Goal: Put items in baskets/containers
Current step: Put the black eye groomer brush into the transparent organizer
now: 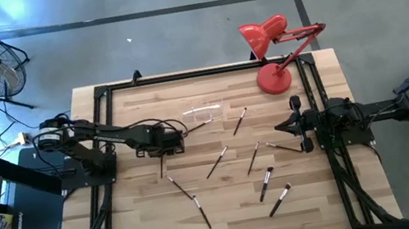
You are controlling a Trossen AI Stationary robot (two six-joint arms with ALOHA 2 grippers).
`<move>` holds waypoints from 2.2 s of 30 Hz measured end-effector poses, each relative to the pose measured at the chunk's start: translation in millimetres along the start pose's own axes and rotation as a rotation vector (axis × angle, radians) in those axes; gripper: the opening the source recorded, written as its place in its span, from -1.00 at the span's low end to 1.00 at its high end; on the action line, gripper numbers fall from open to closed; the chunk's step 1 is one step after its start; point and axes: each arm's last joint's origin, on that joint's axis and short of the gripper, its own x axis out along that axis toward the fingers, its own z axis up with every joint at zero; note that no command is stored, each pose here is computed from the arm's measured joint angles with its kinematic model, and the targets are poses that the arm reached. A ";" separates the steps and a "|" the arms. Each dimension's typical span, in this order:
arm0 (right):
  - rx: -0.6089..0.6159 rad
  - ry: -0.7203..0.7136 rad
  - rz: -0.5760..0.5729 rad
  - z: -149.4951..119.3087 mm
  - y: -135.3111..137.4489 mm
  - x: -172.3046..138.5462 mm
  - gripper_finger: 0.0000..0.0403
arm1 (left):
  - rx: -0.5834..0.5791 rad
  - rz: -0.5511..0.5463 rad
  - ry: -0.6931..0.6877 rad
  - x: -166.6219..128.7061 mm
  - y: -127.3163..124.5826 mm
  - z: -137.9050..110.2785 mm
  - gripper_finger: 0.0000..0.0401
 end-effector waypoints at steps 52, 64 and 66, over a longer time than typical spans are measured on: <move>0.000 0.006 0.001 -0.5 0.1 0.3 -0.96 | 0.132 0.092 -0.129 1.0 -29.2 7.0 -1.00; 0.000 0.006 0.001 -0.4 0.1 0.3 -0.97 | 0.112 0.075 -0.080 -0.5 -30.8 6.0 -1.00; 0.000 0.006 0.001 -0.4 0.0 0.3 -0.97 | 0.110 0.069 -0.072 -0.7 -31.3 5.8 -1.00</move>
